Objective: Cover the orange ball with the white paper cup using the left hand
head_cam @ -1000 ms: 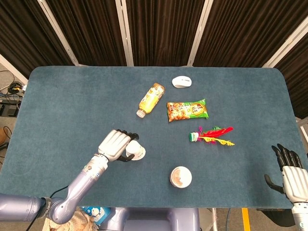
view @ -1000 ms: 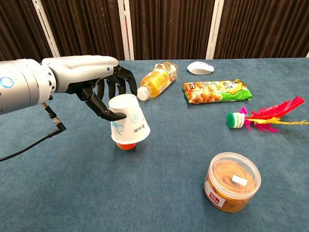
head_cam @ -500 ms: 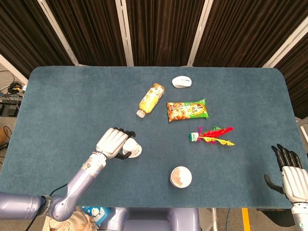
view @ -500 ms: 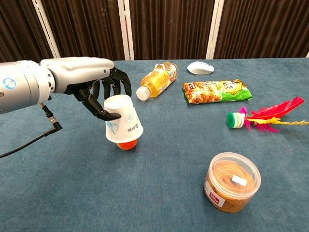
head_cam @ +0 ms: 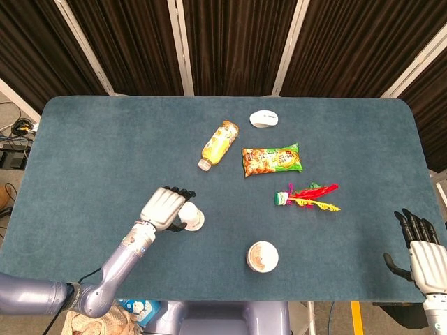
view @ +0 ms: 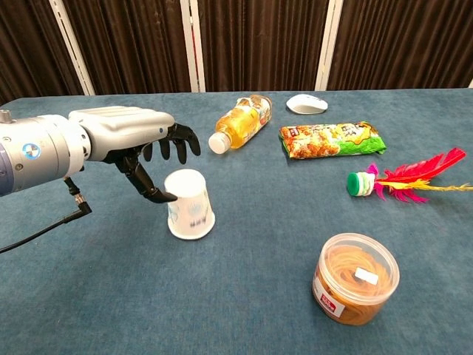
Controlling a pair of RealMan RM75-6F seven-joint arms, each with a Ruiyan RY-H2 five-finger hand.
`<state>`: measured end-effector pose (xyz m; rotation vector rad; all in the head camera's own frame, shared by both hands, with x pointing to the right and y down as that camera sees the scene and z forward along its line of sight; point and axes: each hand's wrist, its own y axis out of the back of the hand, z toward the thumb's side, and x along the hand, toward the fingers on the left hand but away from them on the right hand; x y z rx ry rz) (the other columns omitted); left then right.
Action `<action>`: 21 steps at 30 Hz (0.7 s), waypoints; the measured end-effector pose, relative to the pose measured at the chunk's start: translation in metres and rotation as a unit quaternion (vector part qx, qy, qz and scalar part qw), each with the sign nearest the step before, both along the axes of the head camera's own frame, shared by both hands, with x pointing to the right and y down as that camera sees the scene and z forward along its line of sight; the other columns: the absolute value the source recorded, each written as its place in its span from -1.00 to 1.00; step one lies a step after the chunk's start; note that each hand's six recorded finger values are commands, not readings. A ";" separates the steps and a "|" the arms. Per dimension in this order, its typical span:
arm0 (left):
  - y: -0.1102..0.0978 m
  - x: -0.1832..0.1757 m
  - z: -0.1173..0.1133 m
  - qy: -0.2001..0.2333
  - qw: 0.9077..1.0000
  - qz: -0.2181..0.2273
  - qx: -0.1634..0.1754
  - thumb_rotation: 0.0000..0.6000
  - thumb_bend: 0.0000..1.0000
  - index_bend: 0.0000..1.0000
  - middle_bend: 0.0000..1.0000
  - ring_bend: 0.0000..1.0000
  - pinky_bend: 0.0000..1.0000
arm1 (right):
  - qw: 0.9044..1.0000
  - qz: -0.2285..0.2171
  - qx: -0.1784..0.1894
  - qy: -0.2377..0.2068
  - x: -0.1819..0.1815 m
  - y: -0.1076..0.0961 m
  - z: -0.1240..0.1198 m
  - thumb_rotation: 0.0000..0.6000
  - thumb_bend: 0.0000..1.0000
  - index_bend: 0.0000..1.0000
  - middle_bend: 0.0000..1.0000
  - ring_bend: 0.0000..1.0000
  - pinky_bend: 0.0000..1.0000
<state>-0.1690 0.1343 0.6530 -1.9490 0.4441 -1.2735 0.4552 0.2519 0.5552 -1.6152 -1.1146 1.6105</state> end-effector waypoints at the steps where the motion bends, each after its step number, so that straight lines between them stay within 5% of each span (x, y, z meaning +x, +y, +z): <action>1: 0.001 0.000 0.000 -0.001 1.000 0.000 -0.002 1.00 -0.67 -0.79 -0.77 -0.78 -0.61 | 1.000 0.000 0.000 0.000 0.000 0.000 0.000 1.00 -0.31 -1.00 -1.00 -1.00 -0.95; 12: 0.001 -0.008 -0.015 0.026 0.999 -0.021 0.001 1.00 -0.68 -0.86 -0.87 -0.83 -0.67 | 1.000 0.000 -0.001 0.001 0.001 0.000 0.000 1.00 -0.30 -1.00 -1.00 -1.00 -0.95; 21: 0.013 -0.075 -0.048 0.033 0.996 -0.054 0.069 1.00 -0.70 -0.95 -1.00 -0.99 -0.82 | 1.000 -0.006 -0.001 0.004 0.000 0.001 0.000 1.00 -0.31 -1.00 -1.00 -1.00 -0.95</action>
